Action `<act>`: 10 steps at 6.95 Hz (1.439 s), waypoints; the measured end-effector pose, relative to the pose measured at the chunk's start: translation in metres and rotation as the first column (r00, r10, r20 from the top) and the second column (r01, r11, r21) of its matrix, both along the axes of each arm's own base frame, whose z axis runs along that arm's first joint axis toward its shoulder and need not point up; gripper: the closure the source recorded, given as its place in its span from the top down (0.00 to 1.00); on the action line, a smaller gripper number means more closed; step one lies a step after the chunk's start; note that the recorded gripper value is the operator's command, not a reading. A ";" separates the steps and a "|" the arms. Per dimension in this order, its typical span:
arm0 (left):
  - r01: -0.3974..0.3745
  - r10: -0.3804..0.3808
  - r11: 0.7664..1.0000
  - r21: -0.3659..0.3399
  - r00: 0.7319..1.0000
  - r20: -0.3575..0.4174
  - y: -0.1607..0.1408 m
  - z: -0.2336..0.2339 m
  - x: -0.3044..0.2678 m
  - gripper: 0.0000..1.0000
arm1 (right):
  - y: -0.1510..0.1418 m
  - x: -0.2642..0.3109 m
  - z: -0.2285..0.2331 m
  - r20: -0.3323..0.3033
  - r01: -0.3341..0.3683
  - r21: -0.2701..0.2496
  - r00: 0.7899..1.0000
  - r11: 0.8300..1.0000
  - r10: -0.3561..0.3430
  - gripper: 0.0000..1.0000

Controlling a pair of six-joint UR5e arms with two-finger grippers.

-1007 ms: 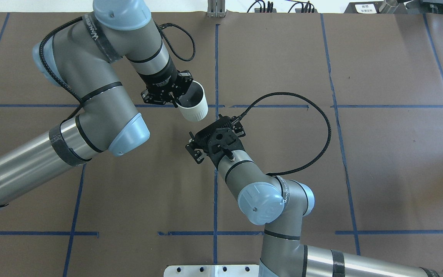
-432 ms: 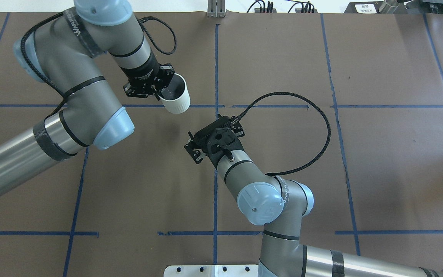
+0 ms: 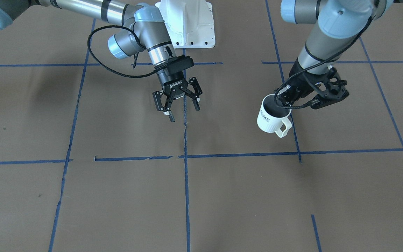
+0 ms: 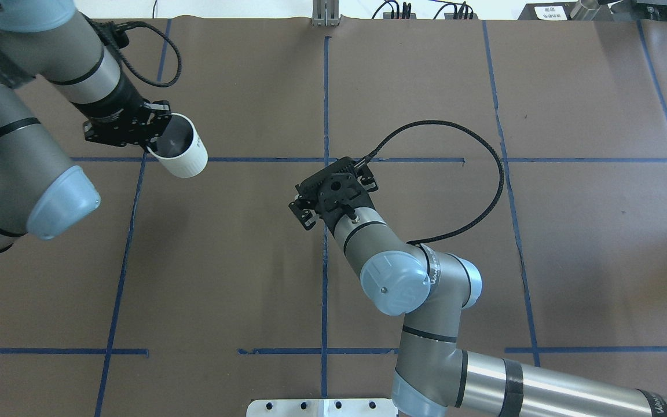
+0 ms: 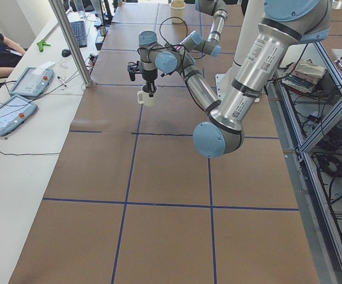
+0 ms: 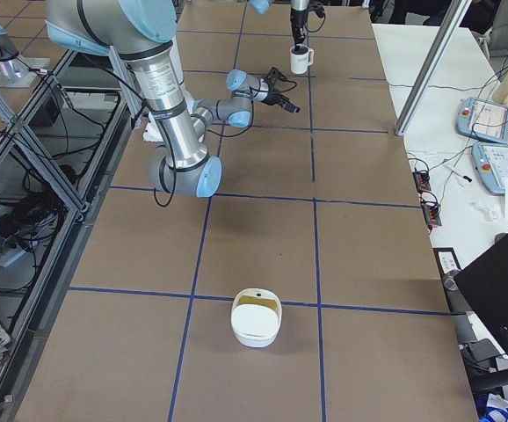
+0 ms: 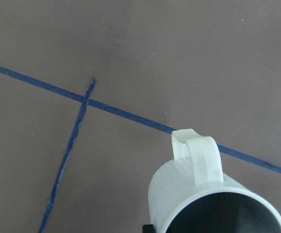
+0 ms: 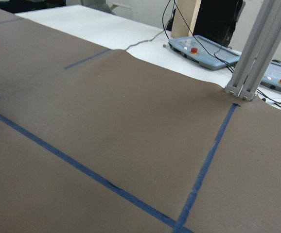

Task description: Left arm hands cup to right arm to dump lemon

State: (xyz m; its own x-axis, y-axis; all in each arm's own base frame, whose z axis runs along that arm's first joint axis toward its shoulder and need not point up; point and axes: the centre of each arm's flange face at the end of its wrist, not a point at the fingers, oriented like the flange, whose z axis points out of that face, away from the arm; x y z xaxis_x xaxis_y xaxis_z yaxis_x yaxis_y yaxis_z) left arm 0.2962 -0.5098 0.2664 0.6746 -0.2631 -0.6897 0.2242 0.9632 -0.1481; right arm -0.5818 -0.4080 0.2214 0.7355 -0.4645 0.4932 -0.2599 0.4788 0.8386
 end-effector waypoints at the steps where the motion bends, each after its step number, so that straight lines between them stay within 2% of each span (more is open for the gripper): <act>1: -0.037 0.036 0.999 0.032 0.999 0.020 0.014 0.018 -0.023 0.00 | -0.033 0.018 0.008 -0.036 0.041 -0.077 0.998 0.996 -0.043 0.99; 2: -0.072 0.070 0.996 0.055 0.997 0.038 0.028 0.037 -0.042 0.00 | -0.066 0.043 0.015 -0.080 0.086 -0.175 0.992 0.981 -0.101 0.99; 3: -0.105 0.101 0.992 0.073 0.993 0.055 0.040 0.055 -0.057 0.00 | -0.097 0.077 0.020 -0.112 0.124 -0.290 0.980 0.949 -0.163 0.98; 4: -0.138 0.132 0.986 0.090 0.989 0.071 0.047 0.069 -0.068 0.00 | -0.127 0.118 0.032 -0.112 0.157 -0.405 0.969 0.901 -0.219 0.97; 5: -0.172 0.162 0.979 0.110 0.982 0.091 0.049 0.084 -0.081 0.00 | -0.153 0.165 0.056 -0.074 0.197 -0.513 0.959 0.835 -0.272 0.99; 6: -0.201 0.186 0.971 0.128 0.976 0.114 0.047 0.101 -0.099 0.00 | -0.171 0.211 0.083 -0.022 0.233 -0.594 0.952 0.770 -0.305 1.00; 7: -0.220 0.201 0.965 0.140 0.970 0.133 0.044 0.120 -0.122 0.00 | -0.181 0.255 0.116 0.005 0.242 -0.644 0.950 0.726 -0.312 1.00; 9: -0.242 0.230 0.960 0.142 0.969 0.092 0.047 0.170 -0.147 0.00 | -0.190 0.330 0.169 0.010 0.261 -0.682 0.938 0.683 -0.348 1.00; 10: -0.247 0.238 0.956 0.158 0.969 0.070 0.050 0.208 -0.150 0.00 | -0.196 0.371 0.183 0.034 0.281 -0.691 0.933 0.666 -0.358 1.00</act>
State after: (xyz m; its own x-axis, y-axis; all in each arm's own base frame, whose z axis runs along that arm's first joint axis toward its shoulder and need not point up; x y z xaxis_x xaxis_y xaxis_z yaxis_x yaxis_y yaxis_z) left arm 0.1461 -0.4601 0.4743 0.7383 0.0265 -0.6739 -0.0161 0.9996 0.0217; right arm -0.2112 -0.6039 0.4043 0.6665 -0.2496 0.7024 0.0801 0.9608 0.2655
